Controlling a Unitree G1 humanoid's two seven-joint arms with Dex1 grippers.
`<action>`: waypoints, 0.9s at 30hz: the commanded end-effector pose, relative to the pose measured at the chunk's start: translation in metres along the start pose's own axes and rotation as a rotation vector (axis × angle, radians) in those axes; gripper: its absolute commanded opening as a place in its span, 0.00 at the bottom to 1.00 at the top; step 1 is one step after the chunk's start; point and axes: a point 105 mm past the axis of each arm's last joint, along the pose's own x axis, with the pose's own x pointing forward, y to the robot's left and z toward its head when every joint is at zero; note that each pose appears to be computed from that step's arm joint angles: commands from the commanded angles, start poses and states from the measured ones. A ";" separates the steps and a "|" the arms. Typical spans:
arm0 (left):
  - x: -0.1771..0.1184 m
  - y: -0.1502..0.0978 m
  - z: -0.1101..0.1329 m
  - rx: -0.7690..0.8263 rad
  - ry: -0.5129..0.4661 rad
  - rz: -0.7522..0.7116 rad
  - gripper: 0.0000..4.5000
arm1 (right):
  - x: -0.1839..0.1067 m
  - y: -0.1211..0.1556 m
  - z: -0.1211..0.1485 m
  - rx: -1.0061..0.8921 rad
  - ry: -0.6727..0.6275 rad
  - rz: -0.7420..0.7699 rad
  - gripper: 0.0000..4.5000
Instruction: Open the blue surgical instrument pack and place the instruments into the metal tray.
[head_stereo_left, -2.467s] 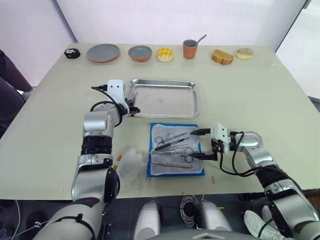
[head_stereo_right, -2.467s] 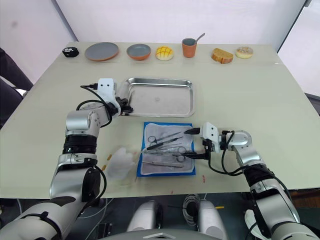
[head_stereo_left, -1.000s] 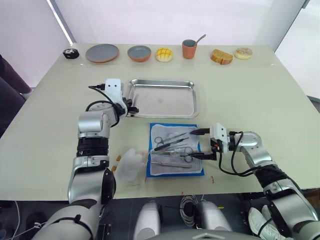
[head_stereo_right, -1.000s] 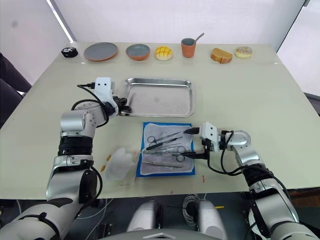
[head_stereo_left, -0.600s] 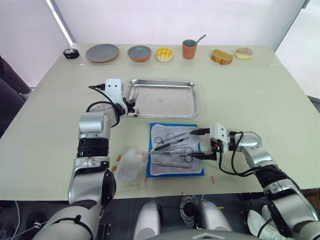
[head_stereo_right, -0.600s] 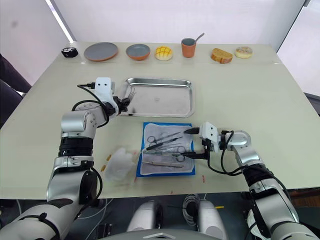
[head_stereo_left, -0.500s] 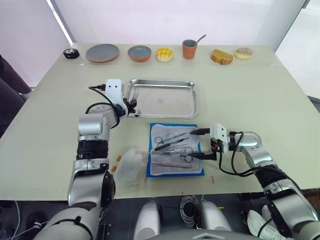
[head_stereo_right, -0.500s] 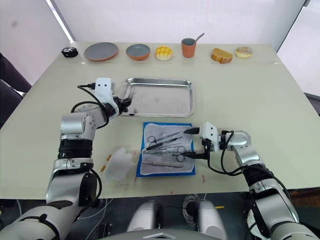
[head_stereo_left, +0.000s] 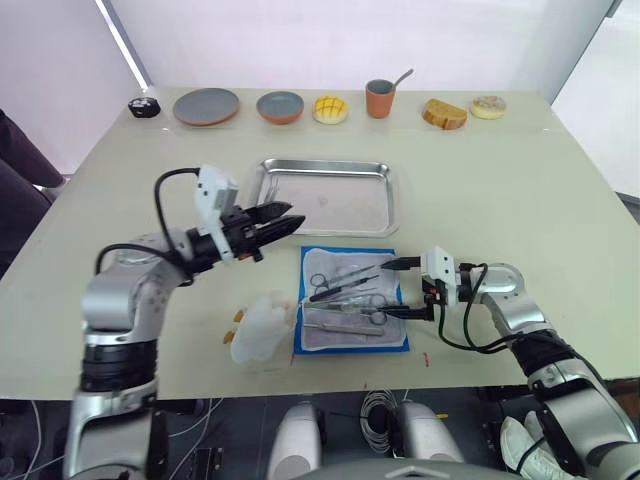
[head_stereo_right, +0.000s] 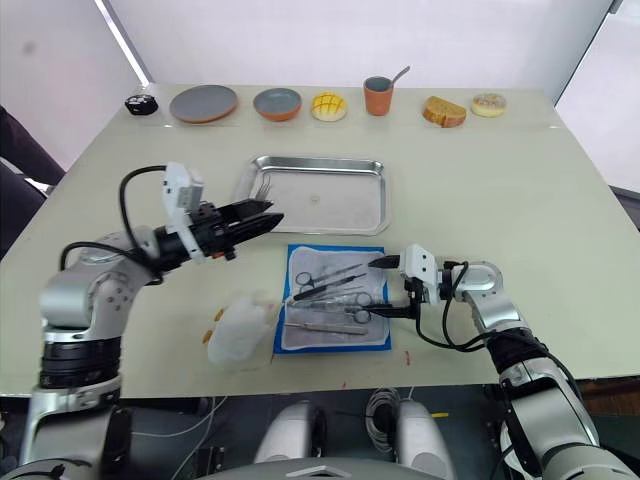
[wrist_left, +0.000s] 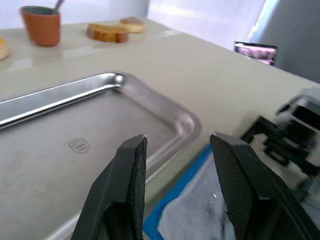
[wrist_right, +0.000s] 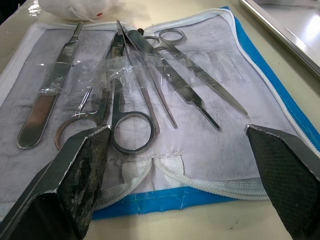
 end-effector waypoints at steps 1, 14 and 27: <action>-0.021 -0.017 0.009 0.042 -0.007 -0.140 0.47 | -0.009 0.010 -0.032 0.091 0.113 -0.003 1.00; -0.078 -0.008 -0.016 0.049 0.171 -0.144 0.99 | -0.012 0.010 -0.025 0.081 0.073 0.048 1.00; 0.003 -0.032 -0.001 0.141 0.242 -0.106 0.99 | -0.013 0.007 -0.020 0.070 0.053 0.042 1.00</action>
